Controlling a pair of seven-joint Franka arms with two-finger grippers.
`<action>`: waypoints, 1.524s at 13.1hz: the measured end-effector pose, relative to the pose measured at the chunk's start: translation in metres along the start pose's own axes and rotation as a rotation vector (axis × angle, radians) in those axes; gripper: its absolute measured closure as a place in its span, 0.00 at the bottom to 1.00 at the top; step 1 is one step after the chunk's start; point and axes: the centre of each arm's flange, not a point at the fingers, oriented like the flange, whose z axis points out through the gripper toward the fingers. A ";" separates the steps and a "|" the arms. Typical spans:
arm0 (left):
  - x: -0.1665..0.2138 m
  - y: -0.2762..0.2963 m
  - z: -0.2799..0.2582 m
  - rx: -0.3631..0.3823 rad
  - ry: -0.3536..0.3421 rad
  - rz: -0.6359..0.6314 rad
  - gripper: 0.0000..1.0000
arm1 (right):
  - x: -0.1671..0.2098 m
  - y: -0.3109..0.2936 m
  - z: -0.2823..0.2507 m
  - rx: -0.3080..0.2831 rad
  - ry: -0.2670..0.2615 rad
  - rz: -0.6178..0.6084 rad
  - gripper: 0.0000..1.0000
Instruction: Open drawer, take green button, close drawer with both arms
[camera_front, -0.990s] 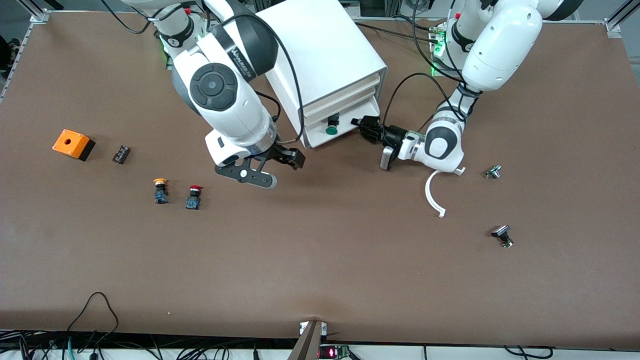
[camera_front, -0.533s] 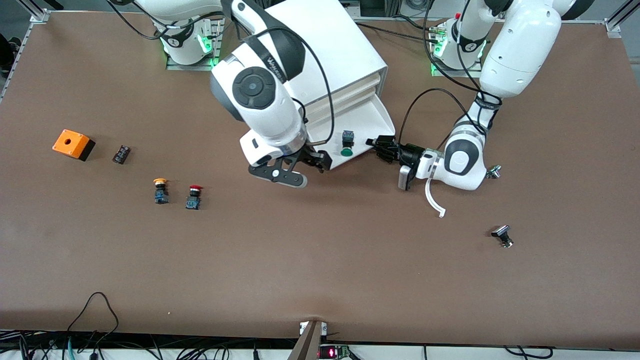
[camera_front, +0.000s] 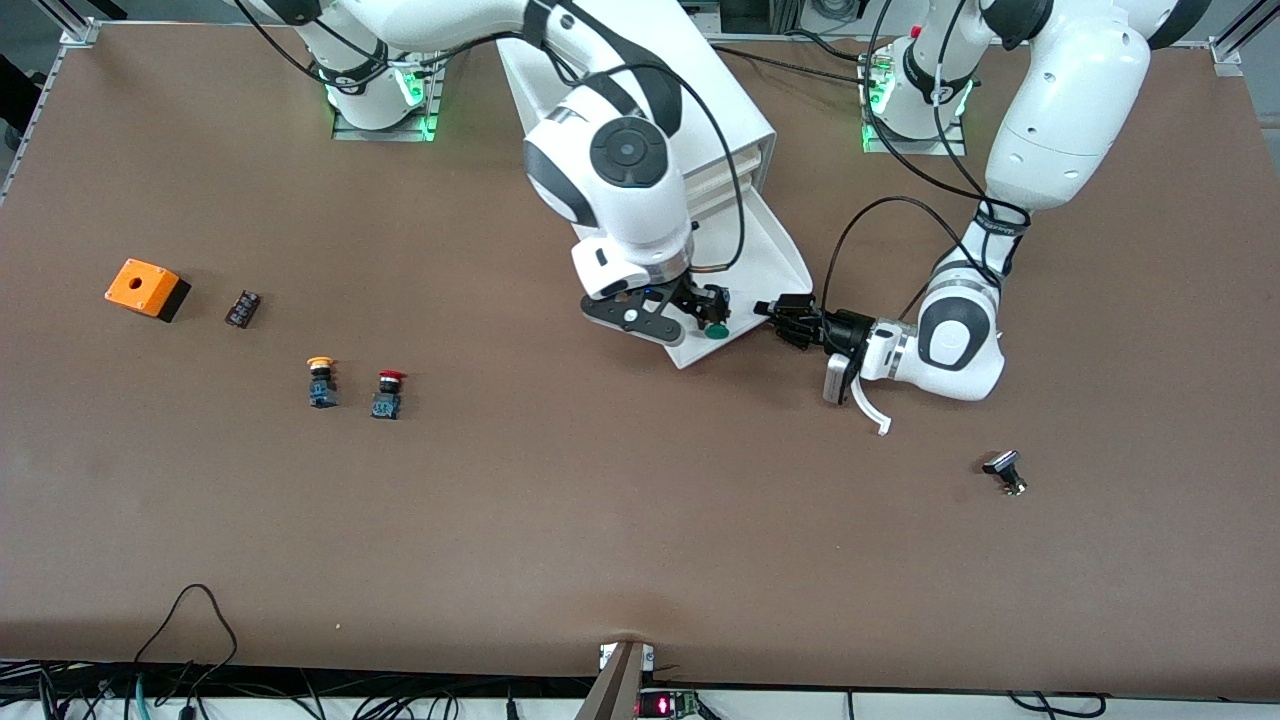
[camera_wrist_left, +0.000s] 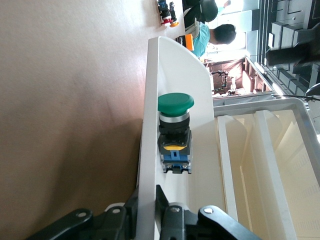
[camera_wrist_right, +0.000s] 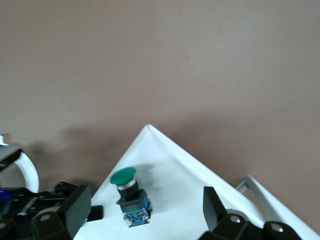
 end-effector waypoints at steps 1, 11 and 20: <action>0.001 -0.001 -0.002 0.007 -0.003 0.003 0.74 | -0.011 -0.005 0.016 -0.004 0.003 0.006 0.00; 0.057 0.062 -0.059 0.197 -0.231 -0.145 0.00 | -0.083 -0.029 0.078 -0.003 0.094 -0.007 0.00; 0.118 0.183 -0.133 0.691 -0.302 -0.548 0.00 | -0.099 -0.029 0.105 -0.031 0.107 -0.024 0.27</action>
